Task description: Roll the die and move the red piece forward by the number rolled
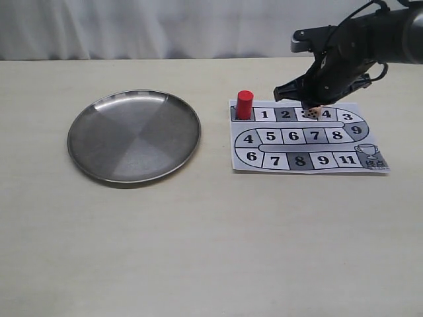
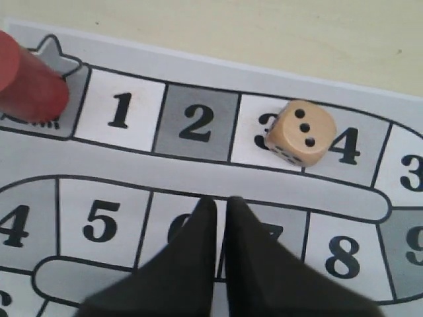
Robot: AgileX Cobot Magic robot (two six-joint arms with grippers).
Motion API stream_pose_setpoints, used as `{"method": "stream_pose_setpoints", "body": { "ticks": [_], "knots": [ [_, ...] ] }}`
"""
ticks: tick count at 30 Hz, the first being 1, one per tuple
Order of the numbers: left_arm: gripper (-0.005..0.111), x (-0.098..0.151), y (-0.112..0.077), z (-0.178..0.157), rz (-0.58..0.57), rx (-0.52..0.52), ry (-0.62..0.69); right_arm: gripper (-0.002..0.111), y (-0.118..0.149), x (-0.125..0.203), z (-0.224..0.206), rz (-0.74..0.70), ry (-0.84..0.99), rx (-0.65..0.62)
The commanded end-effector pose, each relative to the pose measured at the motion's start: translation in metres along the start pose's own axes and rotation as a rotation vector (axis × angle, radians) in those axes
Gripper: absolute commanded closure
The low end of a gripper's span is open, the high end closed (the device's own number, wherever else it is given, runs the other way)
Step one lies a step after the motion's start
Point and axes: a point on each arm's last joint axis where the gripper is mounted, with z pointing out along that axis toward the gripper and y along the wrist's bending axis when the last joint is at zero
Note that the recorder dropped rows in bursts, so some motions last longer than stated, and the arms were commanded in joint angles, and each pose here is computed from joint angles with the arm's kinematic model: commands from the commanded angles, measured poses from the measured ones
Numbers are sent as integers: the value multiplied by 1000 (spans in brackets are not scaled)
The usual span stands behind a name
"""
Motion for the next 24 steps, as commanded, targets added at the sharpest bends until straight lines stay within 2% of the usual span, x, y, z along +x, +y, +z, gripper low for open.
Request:
{"method": "stream_pose_setpoints", "body": {
  "ticks": [1,10,24],
  "knots": [
    [107,0,0,0,-8,4,-7,104,-12,12,28,17,62,19],
    [107,0,0,0,-6,4,-7,104,-32,21,51,57,77,35],
    [107,0,0,0,-6,4,-7,104,-32,25,62,57,79,31]
  ]
}}
